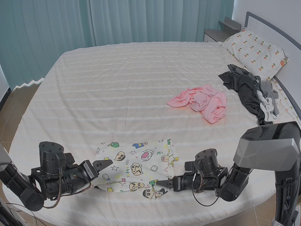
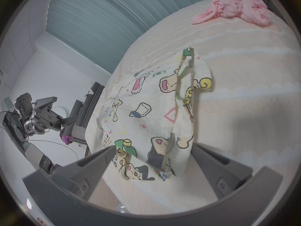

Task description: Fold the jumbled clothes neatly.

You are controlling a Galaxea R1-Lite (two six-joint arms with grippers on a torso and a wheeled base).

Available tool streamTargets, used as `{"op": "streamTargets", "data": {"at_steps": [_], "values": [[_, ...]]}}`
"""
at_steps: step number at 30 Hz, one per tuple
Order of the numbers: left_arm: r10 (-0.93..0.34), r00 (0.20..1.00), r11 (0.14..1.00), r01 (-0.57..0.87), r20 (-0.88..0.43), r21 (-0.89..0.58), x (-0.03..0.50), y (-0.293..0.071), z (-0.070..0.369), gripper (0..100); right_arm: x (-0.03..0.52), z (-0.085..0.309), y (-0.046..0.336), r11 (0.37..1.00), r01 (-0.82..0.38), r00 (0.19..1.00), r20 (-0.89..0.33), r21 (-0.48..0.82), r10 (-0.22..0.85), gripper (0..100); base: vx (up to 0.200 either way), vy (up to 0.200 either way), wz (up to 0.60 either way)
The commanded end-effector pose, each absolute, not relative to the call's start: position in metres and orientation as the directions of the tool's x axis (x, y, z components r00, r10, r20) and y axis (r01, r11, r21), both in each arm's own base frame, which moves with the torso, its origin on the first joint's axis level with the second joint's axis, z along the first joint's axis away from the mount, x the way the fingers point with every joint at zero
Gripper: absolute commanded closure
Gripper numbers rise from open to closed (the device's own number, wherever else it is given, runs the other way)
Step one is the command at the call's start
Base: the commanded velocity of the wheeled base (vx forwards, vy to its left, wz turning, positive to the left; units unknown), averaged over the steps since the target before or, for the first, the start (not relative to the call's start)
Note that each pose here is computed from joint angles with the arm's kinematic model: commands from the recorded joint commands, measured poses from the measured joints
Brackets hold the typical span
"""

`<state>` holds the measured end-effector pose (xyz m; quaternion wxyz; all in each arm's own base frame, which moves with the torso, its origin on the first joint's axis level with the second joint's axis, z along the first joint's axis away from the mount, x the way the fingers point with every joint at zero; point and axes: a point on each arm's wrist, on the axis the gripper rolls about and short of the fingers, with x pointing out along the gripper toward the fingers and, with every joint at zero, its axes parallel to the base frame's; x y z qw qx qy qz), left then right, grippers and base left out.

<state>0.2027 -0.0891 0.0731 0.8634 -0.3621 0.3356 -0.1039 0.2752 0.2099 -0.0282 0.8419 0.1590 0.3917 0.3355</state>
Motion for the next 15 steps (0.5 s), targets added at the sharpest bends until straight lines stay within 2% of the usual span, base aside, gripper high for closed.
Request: {"op": "streamTargets", "data": {"at_steps": [1, 15], "values": [[-0.419, 0.754, 0.716, -0.069, -0.507, -0.694, 0.203, -0.088, 0.072, 0, 0.276, -0.028, 0.214, 0.724, -0.441, 0.457, -0.561, 0.531, 0.690, 100, 0.000, 0.000, 0.00], [-0.416, 0.758, 0.715, -0.069, -0.503, -0.696, 0.203, -0.087, 0.073, 0, 0.258, -0.013, 0.200, 0.727, -0.432, 0.456, -0.566, 0.533, 0.687, 100, 0.000, 0.000, 0.00]]}}
